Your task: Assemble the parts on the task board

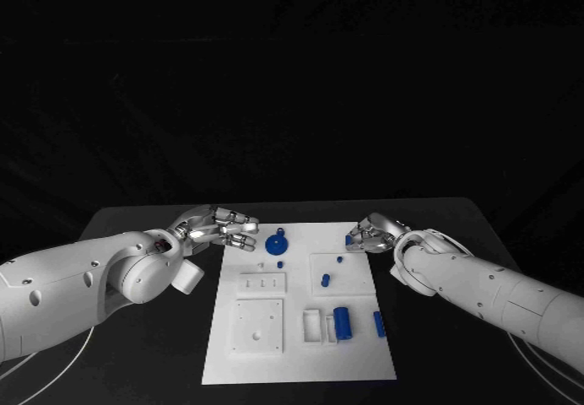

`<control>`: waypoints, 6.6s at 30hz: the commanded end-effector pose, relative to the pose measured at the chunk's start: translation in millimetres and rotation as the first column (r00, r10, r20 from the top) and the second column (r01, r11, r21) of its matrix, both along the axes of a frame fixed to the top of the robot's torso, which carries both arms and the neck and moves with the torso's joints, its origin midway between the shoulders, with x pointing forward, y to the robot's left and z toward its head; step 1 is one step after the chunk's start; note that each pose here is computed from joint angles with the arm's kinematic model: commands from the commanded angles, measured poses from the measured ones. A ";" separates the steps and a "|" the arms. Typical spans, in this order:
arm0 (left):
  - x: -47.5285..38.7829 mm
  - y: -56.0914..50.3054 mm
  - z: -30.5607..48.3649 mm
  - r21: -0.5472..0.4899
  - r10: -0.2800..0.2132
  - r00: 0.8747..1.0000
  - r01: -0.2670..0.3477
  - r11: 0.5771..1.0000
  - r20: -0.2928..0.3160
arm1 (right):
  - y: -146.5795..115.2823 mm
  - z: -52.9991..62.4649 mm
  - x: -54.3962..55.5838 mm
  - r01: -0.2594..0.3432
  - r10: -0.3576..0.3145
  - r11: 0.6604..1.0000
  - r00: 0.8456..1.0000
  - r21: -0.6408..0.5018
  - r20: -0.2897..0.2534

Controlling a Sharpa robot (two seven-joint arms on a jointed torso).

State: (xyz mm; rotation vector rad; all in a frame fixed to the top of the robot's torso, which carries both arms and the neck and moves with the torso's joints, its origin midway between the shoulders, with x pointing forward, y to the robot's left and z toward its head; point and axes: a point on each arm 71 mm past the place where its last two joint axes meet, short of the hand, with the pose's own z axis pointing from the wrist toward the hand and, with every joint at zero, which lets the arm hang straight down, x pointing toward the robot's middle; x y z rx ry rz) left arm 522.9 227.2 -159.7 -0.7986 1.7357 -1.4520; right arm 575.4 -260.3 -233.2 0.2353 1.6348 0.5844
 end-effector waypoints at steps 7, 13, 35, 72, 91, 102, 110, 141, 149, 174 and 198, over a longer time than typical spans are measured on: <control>-0.8 -2.7 -0.3 0.006 -0.018 1.000 0.018 1.000 -0.004 | 1.3 3.5 -0.1 0.027 -0.027 0.999 0.999 0.019 0.043; 0.5 -1.1 -2.0 0.040 0.005 1.000 -0.005 0.999 -0.019 | 4.8 11.9 -1.3 0.024 -0.025 0.999 0.998 0.024 0.052; 11.5 -10.8 -6.5 0.221 0.170 0.974 -0.135 0.966 -0.150 | 58.8 45.8 -17.8 -0.116 0.115 0.992 0.993 0.054 0.019; 6.7 -64.3 -12.5 0.414 -0.010 0.980 0.094 0.905 -0.200 | 133.6 33.4 -57.7 -0.332 0.335 0.942 0.940 0.052 -0.068; 6.7 -68.6 -14.5 0.503 -0.009 0.984 0.099 0.859 -0.178 | 138.1 34.1 -60.3 -0.341 0.344 0.938 0.936 0.057 -0.067; 8.0 -70.7 -15.6 0.507 -0.006 0.982 0.103 0.856 -0.188 | 141.2 34.4 -61.7 -0.350 0.354 0.935 0.933 0.059 -0.071; 7.2 -72.9 -16.9 0.501 -0.022 0.977 0.128 0.856 -0.214 | 144.4 34.1 -61.8 -0.356 0.359 0.933 0.930 0.061 -0.074; 6.1 -78.6 -18.6 0.511 -0.070 0.969 0.185 0.840 -0.235 | 153.5 32.6 -62.8 -0.380 0.385 0.922 0.917 0.068 -0.100; 6.3 -79.4 -18.8 0.507 -0.076 0.968 0.192 0.841 -0.240 | 154.9 32.9 -63.5 -0.384 0.389 0.921 0.916 0.069 -0.100; 5.0 -82.7 -18.6 0.477 -0.113 0.962 0.224 0.850 -0.250 | 150.5 29.1 -59.8 -0.373 0.378 0.926 0.917 0.057 -0.128; 10.1 -72.5 -18.5 0.547 -0.042 0.980 0.145 0.824 -0.195 | 127.6 33.0 -53.9 -0.303 0.312 0.946 0.948 0.116 -0.068</control>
